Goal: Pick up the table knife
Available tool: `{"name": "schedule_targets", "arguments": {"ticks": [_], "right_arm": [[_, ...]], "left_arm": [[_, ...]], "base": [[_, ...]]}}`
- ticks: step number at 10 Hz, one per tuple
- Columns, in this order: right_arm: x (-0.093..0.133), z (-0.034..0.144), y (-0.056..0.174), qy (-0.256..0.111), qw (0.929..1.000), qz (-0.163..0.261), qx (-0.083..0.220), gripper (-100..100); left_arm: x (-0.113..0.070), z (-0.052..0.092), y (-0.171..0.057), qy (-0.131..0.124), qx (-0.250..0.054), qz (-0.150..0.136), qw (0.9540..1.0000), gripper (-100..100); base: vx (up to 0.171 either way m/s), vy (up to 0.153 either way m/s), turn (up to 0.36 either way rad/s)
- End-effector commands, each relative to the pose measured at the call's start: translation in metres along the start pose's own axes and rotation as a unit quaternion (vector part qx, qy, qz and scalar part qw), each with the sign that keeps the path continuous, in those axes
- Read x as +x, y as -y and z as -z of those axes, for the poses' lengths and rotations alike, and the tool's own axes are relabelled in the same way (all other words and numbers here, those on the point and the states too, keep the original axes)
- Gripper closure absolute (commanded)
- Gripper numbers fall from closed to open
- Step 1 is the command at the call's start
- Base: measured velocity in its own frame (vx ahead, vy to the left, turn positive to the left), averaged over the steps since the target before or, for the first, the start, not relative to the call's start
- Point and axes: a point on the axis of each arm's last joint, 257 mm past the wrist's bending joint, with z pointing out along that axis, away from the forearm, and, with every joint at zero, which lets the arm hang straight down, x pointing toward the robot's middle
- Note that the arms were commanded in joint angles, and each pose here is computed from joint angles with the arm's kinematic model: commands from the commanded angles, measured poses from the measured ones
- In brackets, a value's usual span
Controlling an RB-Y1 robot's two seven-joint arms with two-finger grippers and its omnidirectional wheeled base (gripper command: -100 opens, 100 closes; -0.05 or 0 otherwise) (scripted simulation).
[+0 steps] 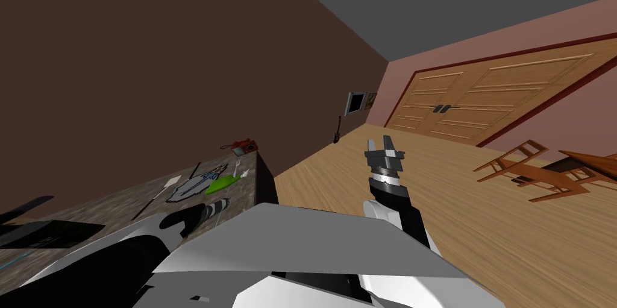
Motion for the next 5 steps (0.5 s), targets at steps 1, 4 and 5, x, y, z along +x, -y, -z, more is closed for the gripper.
{"name": "schedule_targets", "arguments": {"ticks": [1,4,5], "right_arm": [[0.000,0.000,0.000,0.000,1.0000,0.000,0.000,0],[0.000,0.000,0.000,0.000,1.0000,0.000,0.000,0],[0.000,0.000,0.000,0.000,1.0000,0.000,0.000,0]], "left_arm": [[0.000,0.000,0.000,0.000,0.000,0.000,1.0000,0],[-0.007,0.007,0.010,0.000,0.006,-0.006,1.0000,100],[-0.008,0.008,0.011,0.000,0.006,-0.006,1.0000,0]], "base": [[0.000,0.000,0.000],[-0.015,-0.013,0.073],[0.000,0.000,0.000]]}}
